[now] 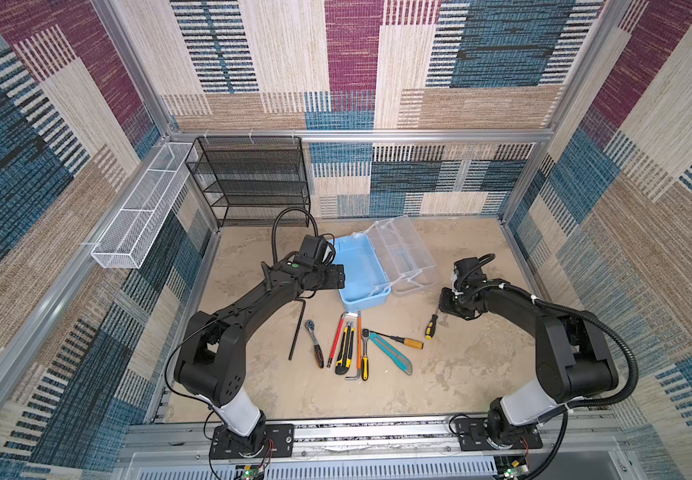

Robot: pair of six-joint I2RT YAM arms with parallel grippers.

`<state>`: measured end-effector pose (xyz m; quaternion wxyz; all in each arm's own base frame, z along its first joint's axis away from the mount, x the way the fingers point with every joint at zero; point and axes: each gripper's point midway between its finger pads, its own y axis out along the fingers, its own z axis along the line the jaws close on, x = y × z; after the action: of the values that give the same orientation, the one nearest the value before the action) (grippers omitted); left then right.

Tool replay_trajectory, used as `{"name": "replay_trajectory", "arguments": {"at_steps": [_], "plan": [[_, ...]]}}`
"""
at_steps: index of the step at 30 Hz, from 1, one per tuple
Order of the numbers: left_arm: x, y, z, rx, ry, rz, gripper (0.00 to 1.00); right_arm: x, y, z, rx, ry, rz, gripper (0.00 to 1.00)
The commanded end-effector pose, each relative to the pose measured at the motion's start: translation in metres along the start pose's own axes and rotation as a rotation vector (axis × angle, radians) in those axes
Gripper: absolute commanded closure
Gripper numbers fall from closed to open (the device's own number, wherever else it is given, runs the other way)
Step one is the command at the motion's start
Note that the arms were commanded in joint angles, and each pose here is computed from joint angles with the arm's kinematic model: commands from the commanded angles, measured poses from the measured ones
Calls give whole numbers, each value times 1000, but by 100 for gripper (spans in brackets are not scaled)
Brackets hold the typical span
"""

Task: Pack the tool kit
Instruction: 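Grasp the yellow-black screwdriver handle with the right gripper, then lift the screwdriver and carry it toward the open blue box with the right gripper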

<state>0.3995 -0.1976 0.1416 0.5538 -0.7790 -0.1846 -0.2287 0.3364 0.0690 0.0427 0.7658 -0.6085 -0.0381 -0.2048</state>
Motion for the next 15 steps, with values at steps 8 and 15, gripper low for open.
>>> {"name": "replay_trajectory", "arguments": {"at_steps": [8, 15], "plan": [[6, -3, 0, 2, 21, -28, 17, 0, 19, 17, 47, 32, 19, 65], [3, -8, 10, 47, 37, -37, 16, -22, 26, -12, -92, -27, 78, 81]]}}
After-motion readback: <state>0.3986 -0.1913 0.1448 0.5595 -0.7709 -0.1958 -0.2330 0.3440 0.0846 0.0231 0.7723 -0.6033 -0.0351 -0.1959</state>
